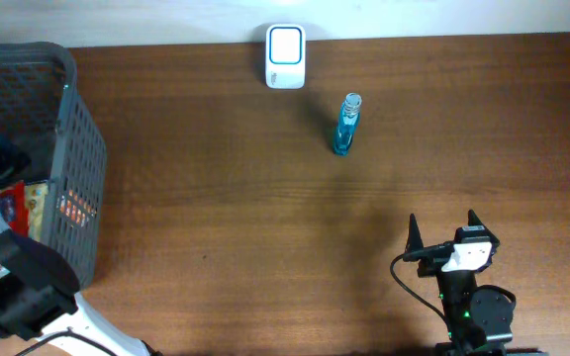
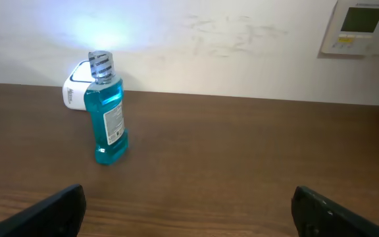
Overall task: Scan the item barcode
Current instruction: 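Return the left gripper to the basket and grasp the red snack bag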
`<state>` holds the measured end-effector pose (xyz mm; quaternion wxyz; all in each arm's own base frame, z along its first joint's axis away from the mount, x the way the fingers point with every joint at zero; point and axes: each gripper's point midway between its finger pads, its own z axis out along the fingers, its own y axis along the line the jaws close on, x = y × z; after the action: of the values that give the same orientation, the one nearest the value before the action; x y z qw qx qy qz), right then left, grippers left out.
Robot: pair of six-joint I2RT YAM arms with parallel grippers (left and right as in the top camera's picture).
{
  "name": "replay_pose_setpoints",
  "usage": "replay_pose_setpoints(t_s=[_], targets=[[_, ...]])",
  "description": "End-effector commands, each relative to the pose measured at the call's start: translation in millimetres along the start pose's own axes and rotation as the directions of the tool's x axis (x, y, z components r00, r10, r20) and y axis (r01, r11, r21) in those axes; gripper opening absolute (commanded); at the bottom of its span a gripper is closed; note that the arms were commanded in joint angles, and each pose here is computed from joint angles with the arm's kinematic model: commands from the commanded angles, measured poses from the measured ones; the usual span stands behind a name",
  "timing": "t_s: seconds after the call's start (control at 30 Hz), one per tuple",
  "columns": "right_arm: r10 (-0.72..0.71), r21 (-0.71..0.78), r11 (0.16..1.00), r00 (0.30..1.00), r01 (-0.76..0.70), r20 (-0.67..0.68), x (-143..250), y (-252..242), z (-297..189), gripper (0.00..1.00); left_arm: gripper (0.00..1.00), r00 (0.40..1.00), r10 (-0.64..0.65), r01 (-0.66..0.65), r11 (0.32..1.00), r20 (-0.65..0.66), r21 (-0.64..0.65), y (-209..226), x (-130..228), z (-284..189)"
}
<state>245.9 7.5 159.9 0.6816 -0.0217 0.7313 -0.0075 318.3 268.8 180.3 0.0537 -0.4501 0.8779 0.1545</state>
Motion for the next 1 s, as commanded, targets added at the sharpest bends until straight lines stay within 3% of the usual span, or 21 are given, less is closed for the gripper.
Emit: replay_pose_setpoints(t_s=[0.0, 0.3, 0.6, 0.73, 0.8, 0.9, 0.97], targets=[[-0.007, 0.004, 1.0, 1.0, 0.007, -0.007, 4.0, -1.1, 0.3, 0.98, 0.92, 0.999, -0.021, 0.022, 0.999, 0.039, -0.034, 2.8, -6.7, 16.8], [-0.007, 0.004, 1.0, 1.0, 0.007, -0.007, 4.0, -1.1, 0.3, 0.98, 0.9, 0.998, 0.038, -0.034, 0.997, 0.057, -0.067, -6.3, -2.2, 71.2], [-0.007, 0.004, 1.0, 1.0, 0.007, -0.007, 4.0, -1.1, 0.3, 0.98, 0.84, 0.999, 0.036, -0.034, 0.983, 0.012, -0.178, 18.6, 16.5, 101.2], [-0.007, 0.004, 1.0, 1.0, 0.007, -0.007, 4.0, -1.1, 0.3, 0.98, 0.48, 1.0, 0.014, -0.015, 0.99, -0.008, -0.142, 20.3, 18.5, 104.9], [-0.007, 0.004, 1.0, 1.0, 0.007, -0.007, 4.0, -1.1, 0.3, 0.99, 0.44, 1.0, 0.014, -0.015, 0.99, -0.007, -0.137, 19.4, 18.3, 104.5], [-0.007, 0.004, 1.0, 1.0, 0.007, -0.007, 4.0, -1.1, 0.3, 0.98, 0.28, 1.0, 0.005, -0.005, 0.999, -0.013, -0.04, 4.8, 14.6, 95.2], [-0.007, 0.004, 1.0, 1.0, 0.007, -0.007, 4.0, -1.1, 0.3, 0.98, 0.25, 1.0, -0.002, 0.002, 1.0, 0.002, -0.009, 2.3, 6.7, 80.1]])
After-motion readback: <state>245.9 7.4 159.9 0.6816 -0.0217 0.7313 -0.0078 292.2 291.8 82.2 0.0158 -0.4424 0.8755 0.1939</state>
